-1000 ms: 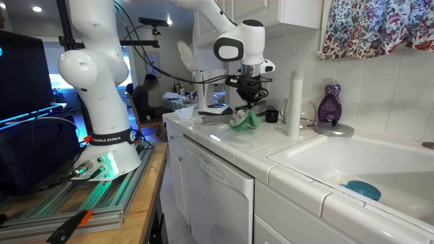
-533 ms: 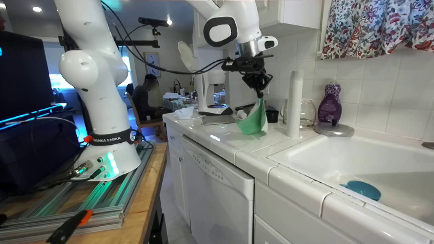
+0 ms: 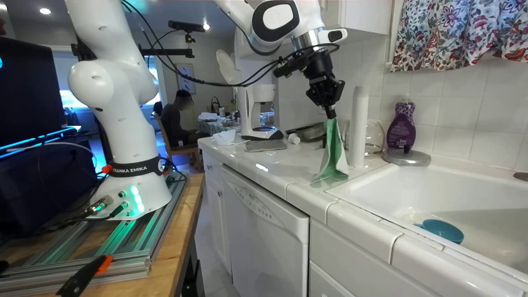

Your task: Turn the rag around, then unfold it

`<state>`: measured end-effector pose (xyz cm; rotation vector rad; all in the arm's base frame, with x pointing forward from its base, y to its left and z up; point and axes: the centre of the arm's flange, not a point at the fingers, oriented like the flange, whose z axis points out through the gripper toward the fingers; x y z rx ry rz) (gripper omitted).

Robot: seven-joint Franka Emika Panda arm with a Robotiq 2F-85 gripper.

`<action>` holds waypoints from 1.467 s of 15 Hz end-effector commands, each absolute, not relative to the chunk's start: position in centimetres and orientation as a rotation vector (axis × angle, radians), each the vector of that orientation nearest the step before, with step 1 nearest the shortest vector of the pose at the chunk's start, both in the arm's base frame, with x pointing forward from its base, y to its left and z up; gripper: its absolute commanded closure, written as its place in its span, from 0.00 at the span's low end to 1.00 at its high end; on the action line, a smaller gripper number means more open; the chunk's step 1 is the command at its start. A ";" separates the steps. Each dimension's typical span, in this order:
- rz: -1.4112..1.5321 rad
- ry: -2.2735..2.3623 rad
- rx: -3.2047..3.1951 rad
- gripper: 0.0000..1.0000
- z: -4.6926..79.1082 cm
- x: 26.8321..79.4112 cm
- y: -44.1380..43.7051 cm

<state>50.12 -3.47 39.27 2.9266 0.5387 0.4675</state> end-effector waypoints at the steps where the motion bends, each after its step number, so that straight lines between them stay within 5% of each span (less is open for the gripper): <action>1: 0.371 0.659 2.921 1.00 38.7 52.6 1.0; 9: 0.261 1.182 3.038 1.00 30.7 54.4 14.9; 18: 0.166 1.291 3.204 1.00 26.3 55.2 19.9; 19: 0.154 1.291 3.221 0.74 26.0 55.3 20.2; 22: 0.119 1.302 3.263 0.60 26.2 54.8 20.2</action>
